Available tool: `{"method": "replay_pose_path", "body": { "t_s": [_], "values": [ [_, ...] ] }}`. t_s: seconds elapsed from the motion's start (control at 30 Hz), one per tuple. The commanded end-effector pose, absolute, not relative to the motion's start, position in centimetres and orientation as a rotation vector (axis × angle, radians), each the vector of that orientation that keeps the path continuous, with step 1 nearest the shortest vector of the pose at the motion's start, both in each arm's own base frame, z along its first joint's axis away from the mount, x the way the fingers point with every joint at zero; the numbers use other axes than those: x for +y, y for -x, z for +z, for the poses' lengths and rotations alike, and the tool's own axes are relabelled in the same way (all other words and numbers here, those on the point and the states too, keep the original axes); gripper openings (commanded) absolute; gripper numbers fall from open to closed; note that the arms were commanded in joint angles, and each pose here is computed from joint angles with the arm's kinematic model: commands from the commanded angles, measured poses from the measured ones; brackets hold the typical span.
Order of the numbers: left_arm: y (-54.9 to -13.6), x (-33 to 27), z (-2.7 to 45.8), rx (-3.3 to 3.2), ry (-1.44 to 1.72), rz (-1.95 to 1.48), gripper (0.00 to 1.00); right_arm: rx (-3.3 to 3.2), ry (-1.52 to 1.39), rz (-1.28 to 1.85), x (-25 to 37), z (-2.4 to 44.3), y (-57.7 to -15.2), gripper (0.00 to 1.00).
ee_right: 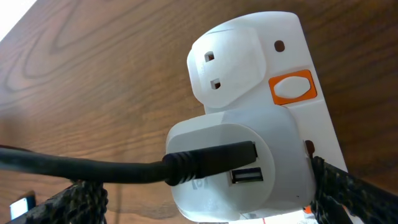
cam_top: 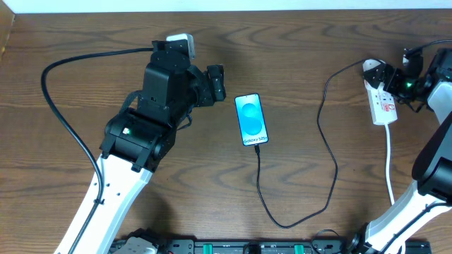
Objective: Plug charger to phone and switch on socket
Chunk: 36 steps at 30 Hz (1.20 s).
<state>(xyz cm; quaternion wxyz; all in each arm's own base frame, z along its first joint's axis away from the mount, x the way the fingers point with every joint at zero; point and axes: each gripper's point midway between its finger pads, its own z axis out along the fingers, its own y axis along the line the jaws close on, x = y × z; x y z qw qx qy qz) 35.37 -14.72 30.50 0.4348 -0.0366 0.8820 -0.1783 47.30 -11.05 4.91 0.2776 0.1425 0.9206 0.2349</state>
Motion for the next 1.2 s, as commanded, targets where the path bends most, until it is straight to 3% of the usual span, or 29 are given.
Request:
{"method": "replay_pose_path", "body": {
  "t_s": [0.0, 1.17],
  "values": [
    [-35.4, -14.4, 30.8, 2.187, 0.084, -0.422, 0.89, 2.543, -0.372, 0.748, -6.9, 3.3, -46.5, 0.99],
    [-35.4, -14.4, 30.8, 2.187, 0.084, -0.422, 0.89, 2.657, -0.486, 0.876, -1.9, -2.1, -41.7, 0.99]
  ]
}}
